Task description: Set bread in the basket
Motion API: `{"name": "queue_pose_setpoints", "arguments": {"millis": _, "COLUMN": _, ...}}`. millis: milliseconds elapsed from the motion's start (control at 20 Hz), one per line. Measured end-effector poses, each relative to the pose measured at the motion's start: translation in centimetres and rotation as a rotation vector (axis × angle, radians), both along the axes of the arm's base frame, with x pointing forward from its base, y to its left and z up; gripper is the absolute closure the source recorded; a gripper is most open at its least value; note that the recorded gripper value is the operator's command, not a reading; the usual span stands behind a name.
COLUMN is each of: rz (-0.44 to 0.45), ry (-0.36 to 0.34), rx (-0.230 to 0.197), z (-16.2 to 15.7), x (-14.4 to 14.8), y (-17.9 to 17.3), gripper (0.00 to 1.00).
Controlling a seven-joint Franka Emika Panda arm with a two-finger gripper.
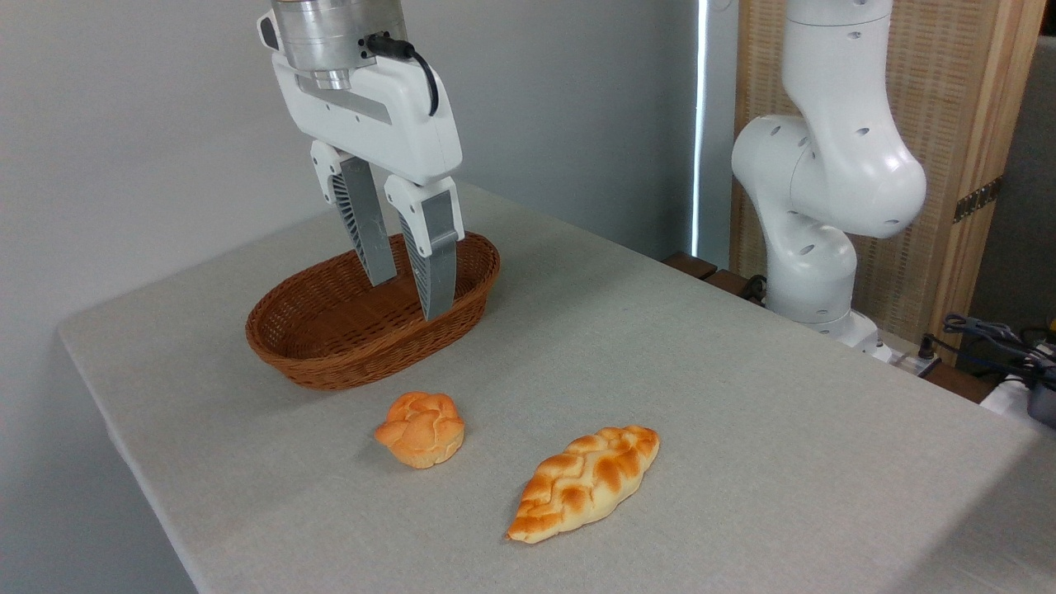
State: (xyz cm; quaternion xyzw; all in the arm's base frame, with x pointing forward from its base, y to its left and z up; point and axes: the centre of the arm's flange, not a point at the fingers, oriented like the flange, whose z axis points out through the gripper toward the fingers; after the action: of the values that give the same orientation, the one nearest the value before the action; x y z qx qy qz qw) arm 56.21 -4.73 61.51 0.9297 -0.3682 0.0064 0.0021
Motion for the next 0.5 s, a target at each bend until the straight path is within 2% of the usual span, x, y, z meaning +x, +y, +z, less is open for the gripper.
{"name": "queue_pose_setpoints", "arguments": {"millis": 200, "rz": 0.001, "ry": 0.034, "rx": 0.003, "z": -0.55, "x": -0.31, "y": 0.1, "gripper": 0.0}}
{"name": "queue_pose_setpoints", "arguments": {"millis": 500, "rz": 0.002, "ry": 0.042, "rx": 0.003, "z": -0.87, "x": -0.35, "y": 0.16, "gripper": 0.0}}
